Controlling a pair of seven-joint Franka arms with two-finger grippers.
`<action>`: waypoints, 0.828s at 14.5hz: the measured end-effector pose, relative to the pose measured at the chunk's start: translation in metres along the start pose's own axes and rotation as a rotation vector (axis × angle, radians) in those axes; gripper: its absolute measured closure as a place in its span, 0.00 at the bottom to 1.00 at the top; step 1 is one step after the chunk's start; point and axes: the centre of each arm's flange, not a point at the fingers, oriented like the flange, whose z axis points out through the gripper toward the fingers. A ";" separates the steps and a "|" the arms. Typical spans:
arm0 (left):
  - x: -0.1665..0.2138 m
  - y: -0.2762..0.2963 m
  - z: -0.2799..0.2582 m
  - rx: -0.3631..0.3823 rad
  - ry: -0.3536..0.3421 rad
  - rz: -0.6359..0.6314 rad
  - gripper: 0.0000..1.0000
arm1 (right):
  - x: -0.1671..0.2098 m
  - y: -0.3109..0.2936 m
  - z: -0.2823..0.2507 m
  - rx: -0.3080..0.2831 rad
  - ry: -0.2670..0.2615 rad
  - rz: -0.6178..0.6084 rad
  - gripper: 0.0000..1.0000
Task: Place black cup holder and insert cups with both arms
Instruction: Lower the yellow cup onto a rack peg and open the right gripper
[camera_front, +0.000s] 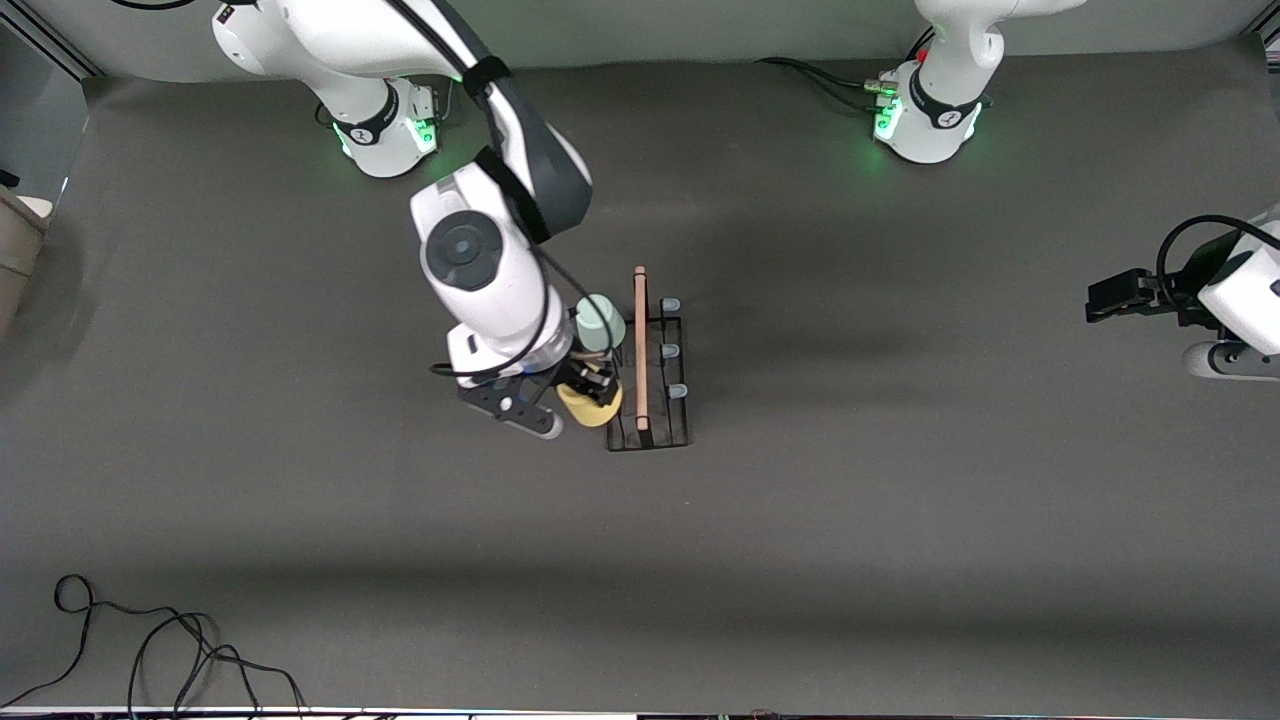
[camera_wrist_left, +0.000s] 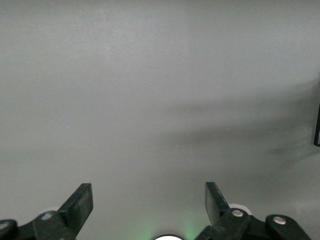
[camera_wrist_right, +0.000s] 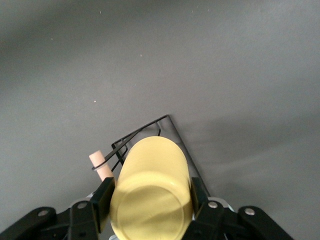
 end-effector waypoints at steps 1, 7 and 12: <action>0.000 0.000 0.000 0.000 0.000 0.000 0.00 | -0.004 -0.003 0.007 -0.001 0.003 0.001 0.34; 0.000 0.000 0.003 0.000 -0.006 0.000 0.00 | -0.004 -0.004 0.053 -0.032 0.015 0.006 0.34; 0.000 0.000 0.003 0.000 -0.007 0.000 0.00 | 0.003 -0.002 0.060 -0.041 0.024 0.015 0.03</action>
